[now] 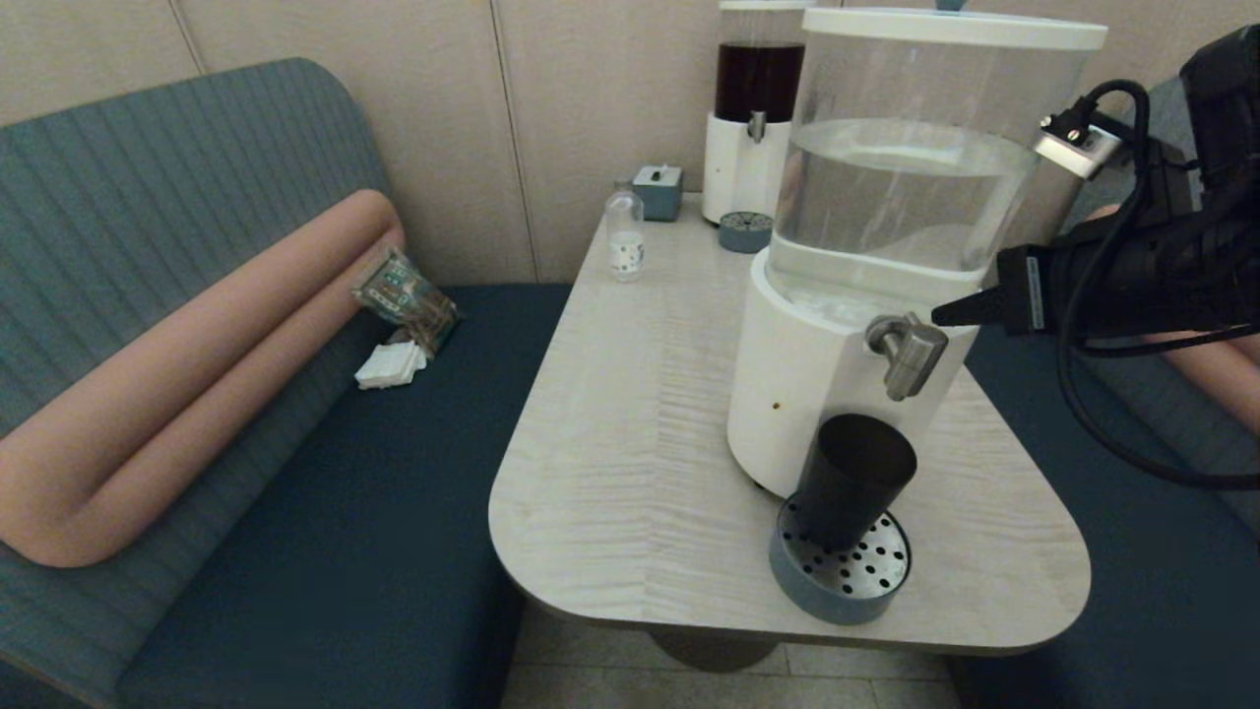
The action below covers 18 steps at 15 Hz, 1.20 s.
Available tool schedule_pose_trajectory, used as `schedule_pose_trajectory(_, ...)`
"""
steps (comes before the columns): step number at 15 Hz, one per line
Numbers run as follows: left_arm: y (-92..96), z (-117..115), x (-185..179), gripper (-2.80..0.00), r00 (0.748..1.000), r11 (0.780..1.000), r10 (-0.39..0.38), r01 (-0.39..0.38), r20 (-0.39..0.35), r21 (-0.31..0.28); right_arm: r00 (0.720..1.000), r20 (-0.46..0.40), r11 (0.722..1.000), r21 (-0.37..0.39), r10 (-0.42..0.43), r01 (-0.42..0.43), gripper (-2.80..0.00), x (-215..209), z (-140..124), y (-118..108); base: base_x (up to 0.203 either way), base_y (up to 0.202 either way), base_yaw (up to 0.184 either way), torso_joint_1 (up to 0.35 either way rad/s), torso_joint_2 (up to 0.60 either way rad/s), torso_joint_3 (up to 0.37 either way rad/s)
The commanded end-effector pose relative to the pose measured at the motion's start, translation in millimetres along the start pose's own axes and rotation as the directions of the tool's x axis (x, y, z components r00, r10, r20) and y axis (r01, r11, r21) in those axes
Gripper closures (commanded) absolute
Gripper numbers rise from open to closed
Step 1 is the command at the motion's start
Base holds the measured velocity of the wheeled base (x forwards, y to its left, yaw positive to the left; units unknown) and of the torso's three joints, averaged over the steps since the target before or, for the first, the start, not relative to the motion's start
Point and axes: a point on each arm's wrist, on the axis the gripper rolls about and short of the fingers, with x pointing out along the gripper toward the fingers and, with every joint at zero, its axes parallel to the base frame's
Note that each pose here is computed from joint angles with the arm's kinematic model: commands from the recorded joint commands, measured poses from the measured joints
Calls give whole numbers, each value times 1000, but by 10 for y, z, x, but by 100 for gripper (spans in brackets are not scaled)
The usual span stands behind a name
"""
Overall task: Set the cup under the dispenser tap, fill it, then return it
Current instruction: Turn on the faucet
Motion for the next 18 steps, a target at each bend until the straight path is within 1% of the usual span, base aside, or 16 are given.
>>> schedule_pose_trajectory(1,0,0,1,0,1000,1000,0,0,-2,1,1000,-11,1000,3,1,-1,0,35,-9,-6,0,0,0,0,0,0)
schedule_pose_trajectory(7,0,0,1,0,1000,1000,0,0,-2,1,1000,-16,1000,6,3,-3,0,95,2,-6,0,0,0,0,0,0)
schedule_pose_trajectory(9,0,0,1,0,1000,1000,0,0,-2,1,1000,-5,1000,-3,18,-18,0,112,11,33,0,0,0,0,0,0)
schedule_pose_trajectory(18,0,0,1,0,1000,1000,0,0,-2,1,999,-15,999,-21,47,-47,0,214,2,110,0,0,0,0,0,0)
